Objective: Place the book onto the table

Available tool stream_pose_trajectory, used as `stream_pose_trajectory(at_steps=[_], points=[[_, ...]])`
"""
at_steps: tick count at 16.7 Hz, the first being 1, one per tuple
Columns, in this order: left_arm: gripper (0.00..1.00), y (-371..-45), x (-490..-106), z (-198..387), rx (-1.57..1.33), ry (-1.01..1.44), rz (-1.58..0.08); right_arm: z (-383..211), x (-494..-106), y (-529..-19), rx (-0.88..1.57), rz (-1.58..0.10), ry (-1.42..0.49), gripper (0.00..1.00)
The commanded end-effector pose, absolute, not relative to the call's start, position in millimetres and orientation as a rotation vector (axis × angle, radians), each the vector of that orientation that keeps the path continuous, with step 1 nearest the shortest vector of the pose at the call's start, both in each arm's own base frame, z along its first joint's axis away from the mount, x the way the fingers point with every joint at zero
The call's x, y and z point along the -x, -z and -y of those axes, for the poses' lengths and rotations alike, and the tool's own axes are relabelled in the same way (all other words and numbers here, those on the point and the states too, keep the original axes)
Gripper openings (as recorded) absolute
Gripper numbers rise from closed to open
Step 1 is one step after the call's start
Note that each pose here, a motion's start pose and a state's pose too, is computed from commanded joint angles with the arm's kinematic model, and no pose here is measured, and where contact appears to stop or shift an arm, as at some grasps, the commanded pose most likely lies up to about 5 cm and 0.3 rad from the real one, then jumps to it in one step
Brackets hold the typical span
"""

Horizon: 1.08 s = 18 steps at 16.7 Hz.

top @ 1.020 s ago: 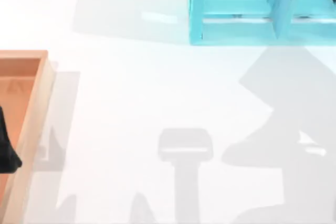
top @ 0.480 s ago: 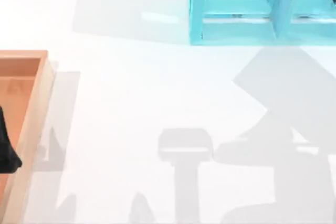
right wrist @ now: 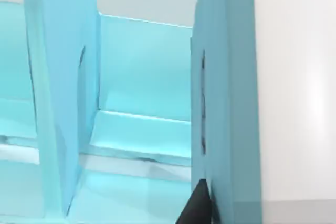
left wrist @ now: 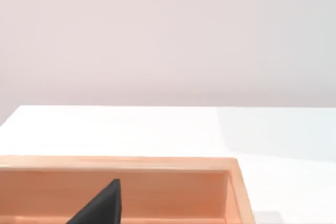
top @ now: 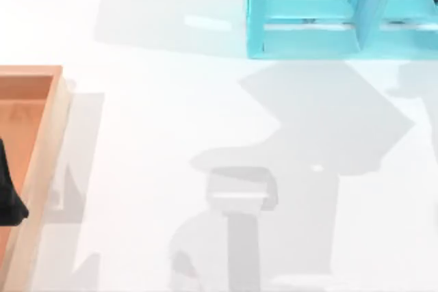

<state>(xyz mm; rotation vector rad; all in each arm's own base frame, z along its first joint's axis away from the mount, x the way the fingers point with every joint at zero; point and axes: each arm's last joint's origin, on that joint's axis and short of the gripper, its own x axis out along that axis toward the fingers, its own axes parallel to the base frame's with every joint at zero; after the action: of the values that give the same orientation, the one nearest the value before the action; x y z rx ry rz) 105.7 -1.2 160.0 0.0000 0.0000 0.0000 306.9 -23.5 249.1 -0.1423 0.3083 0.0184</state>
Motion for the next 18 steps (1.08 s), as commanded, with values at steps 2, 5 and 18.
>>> stream_pose_trajectory(at_steps=[2, 5, 18], points=[[1.0, -160, -106, 1, 0.0, 0.0, 0.0, -20, -308, -229, 0.232, -0.411, -0.052, 0.0], [1.0, -160, -106, 1, 0.0, 0.0, 0.0, -92, -296, -199, 0.437, -0.542, -0.119, 0.0], [1.0, -160, -106, 1, 0.0, 0.0, 0.0, -318, -90, -137, 1.458, -0.243, -0.31, 0.0]])
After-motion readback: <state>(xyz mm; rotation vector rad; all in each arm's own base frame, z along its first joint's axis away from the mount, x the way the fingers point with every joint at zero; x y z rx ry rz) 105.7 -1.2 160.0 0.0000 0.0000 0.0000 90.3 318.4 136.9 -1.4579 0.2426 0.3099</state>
